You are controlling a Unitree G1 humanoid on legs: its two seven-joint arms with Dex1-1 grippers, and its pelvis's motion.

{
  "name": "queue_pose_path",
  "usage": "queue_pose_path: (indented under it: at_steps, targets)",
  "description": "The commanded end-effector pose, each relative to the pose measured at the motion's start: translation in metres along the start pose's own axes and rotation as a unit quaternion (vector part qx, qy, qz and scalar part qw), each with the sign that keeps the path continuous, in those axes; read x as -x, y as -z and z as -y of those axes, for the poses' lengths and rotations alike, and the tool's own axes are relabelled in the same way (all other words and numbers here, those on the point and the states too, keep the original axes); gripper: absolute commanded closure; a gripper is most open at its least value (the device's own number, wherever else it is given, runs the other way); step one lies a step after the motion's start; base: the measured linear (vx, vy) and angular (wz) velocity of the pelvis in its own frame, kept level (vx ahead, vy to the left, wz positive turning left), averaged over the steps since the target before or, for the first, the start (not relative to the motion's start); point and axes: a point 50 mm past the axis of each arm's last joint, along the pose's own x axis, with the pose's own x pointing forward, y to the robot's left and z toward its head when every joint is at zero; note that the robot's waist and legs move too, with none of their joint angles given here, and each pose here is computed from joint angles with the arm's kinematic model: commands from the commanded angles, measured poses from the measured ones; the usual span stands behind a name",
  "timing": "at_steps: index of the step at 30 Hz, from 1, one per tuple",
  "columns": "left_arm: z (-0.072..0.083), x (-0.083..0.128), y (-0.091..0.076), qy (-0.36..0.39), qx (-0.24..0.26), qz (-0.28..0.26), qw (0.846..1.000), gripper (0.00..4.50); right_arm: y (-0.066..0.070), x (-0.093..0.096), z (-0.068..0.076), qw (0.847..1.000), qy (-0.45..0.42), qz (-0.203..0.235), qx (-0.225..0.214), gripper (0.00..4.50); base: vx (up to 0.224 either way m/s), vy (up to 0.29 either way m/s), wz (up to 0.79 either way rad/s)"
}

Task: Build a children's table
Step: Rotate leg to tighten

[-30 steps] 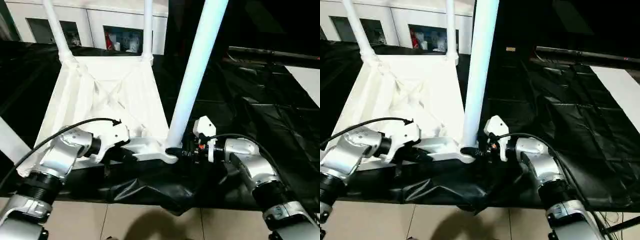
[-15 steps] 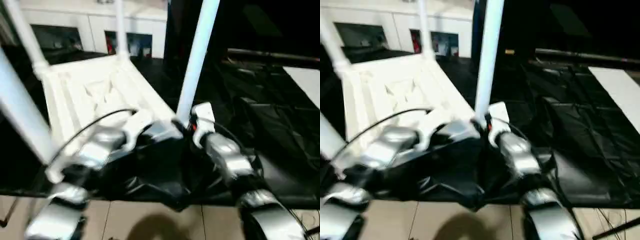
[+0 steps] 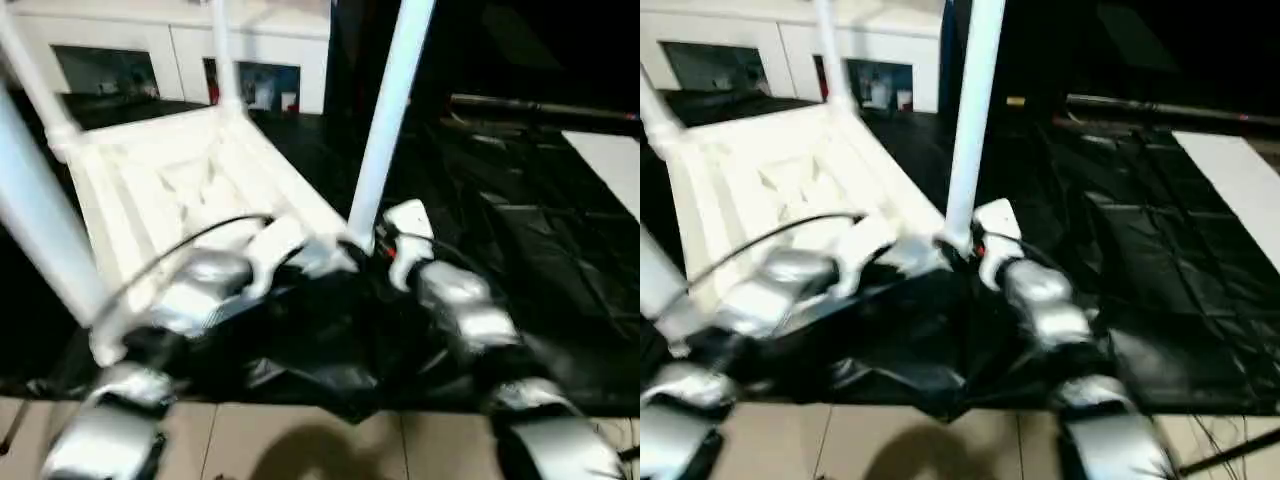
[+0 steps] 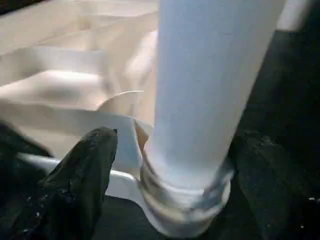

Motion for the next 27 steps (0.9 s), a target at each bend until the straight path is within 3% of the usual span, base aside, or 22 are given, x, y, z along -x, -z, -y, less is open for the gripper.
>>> queue_pose_path:
  at_steps: [1,7,10,13,21,27]
  targets:
    - [0.016,-0.001,0.017,0.082,0.01,-0.007,0.997,4.5,-0.005,0.013,0.001,0.997,-0.069,-0.007,0.023,0.57,0.0,0.0,0.0]
    - [0.022,0.021,0.02,0.166,-0.023,-0.005,0.986,4.5,0.005,0.042,-0.006,0.974,-0.208,-0.069,0.056,0.57,0.0,0.0,0.0]
    - [0.02,0.027,0.018,0.167,-0.023,0.001,0.986,4.5,0.007,0.047,-0.009,0.965,-0.241,-0.084,0.057,0.57,0.0,0.0,0.0]
    - [0.018,0.03,0.018,0.164,-0.024,0.002,0.986,4.5,0.008,0.046,-0.009,0.964,-0.242,-0.091,0.067,0.57,0.0,0.0,0.0]
    - [0.019,0.032,0.019,0.169,-0.026,0.002,0.985,4.5,-0.003,0.034,-0.014,0.967,-0.241,-0.056,0.053,0.57,0.0,0.0,0.0]
    - [0.017,0.032,0.018,0.166,-0.025,0.004,0.986,4.5,0.0,0.032,-0.015,0.965,-0.251,-0.062,0.035,1.18,0.0,0.0,0.0]
